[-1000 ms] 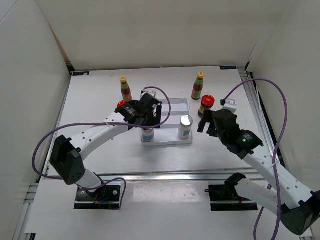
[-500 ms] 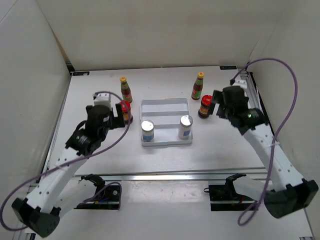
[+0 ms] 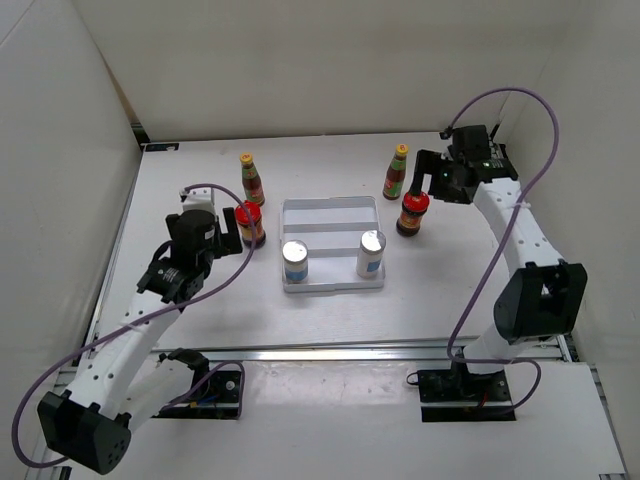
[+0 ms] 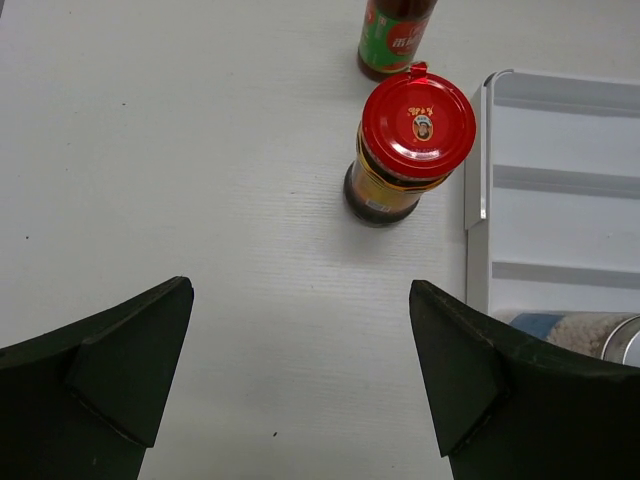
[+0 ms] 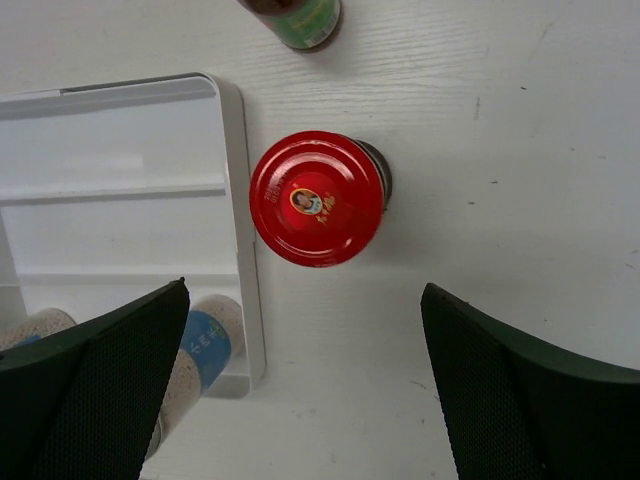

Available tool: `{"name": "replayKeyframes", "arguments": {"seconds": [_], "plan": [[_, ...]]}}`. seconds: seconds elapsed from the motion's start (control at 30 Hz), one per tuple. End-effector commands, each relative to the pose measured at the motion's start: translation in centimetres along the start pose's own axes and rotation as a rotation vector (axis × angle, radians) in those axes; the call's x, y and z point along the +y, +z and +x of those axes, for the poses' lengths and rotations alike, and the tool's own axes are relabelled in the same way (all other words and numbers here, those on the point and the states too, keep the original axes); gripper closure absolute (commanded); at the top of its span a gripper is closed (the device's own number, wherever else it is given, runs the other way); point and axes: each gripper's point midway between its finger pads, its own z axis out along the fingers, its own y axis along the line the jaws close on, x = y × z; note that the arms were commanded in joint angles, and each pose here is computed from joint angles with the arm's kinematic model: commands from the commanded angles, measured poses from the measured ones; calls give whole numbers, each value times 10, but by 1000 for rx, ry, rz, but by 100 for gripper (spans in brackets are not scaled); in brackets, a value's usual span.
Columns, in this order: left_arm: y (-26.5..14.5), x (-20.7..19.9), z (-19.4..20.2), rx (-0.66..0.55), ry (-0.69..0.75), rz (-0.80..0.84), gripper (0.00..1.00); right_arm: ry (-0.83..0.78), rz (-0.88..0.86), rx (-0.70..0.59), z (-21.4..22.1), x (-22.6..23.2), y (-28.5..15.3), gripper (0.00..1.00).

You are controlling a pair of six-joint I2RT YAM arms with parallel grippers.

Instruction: Organize the condiment bottles

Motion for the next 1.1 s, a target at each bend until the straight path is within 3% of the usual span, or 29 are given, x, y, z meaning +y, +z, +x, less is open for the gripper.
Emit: {"name": "replayKeyframes", "arguments": {"seconds": [0.0, 0.3, 0.7, 0.83, 0.93, 1.03, 1.07], "plan": [[-7, -3, -20, -50, -33, 32, 0, -57, -58, -46, -21, 20, 2, 0], [-7, -13, -20, -37, -22, 86, 0, -78, 6, 85, 3, 14, 53, 0], [-3, -20, -18, -22, -18, 112, 0, -84, 65, 168, 21, 3, 81, 0], [-3, -20, -18, -22, -18, 112, 0, -64, 80, 186, 24, 2, 82, 24], [-3, -19, -18, -22, -9, 112, 0, -73, 90, 184, 25, 3, 82, 35], [-5, -19, -19, -31, -12, 114, 0, -75, 114, 197, 28, -2, 80, 55], [-7, -19, -21, -39, -15, 116, 0, -66, 114, 195, 25, 0, 78, 68]]}}
